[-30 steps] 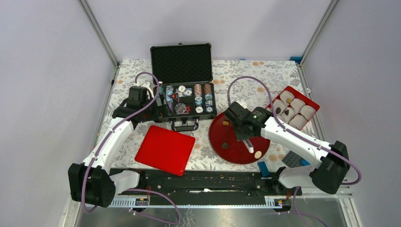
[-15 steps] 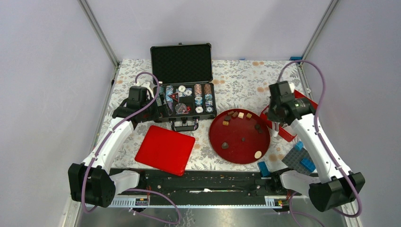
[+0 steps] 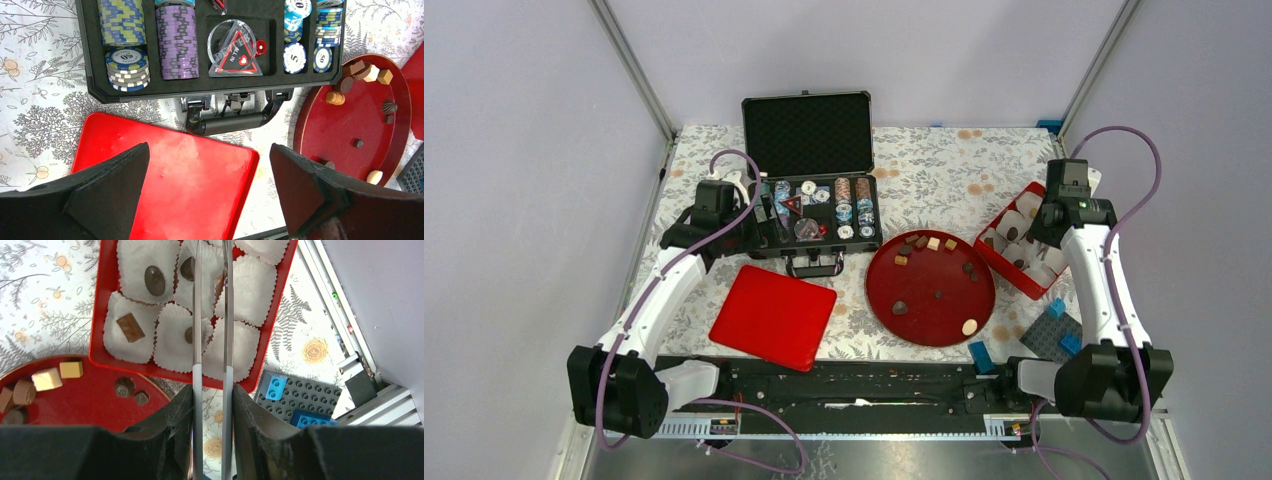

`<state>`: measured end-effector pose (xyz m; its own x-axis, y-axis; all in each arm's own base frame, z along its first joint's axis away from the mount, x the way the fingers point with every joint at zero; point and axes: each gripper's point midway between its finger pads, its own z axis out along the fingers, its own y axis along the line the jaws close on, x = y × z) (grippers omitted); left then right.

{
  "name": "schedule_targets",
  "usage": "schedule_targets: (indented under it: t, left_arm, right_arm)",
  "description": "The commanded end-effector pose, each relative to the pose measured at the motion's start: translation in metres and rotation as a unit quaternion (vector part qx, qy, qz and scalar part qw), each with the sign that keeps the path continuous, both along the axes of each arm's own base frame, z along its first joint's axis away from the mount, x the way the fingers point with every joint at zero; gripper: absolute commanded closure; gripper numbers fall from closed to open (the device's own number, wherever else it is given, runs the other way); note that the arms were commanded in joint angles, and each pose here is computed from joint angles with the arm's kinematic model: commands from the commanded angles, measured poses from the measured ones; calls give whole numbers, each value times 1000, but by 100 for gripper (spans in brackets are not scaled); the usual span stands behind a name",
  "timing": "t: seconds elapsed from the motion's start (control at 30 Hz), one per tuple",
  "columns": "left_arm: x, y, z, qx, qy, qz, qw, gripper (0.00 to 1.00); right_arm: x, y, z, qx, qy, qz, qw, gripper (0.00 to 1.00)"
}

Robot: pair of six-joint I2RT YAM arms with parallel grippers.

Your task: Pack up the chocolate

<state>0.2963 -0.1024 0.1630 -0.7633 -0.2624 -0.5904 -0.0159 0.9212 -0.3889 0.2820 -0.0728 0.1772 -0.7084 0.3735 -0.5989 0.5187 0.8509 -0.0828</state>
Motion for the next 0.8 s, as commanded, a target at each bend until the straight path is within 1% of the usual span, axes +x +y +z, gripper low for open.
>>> schedule_targets:
  t: [0.0, 0.3, 0.43, 0.5, 0.77]
  left_arm:
    - [12, -4, 20, -3, -31, -10, 999, 1]
    - [13, 0, 14, 10, -21, -4, 1000, 1]
    - [12, 1, 11, 12, -18, -4, 1000, 1]
    - [12, 1, 11, 14, -19, -3, 1000, 1]
    - [12, 4, 11, 20, -22, 1, 1000, 1]
  right_arm:
    - [23, -15, -3, -9, -21, -13, 1000, 83]
    - [31, -34, -20, -24, 10, -37, 999, 82]
    - [35, -37, -23, -24, 14, -41, 999, 73]
    - [38, -39, -25, -26, 18, -44, 999, 70]
    - [51, -43, -25, -29, 13, -47, 998, 67]
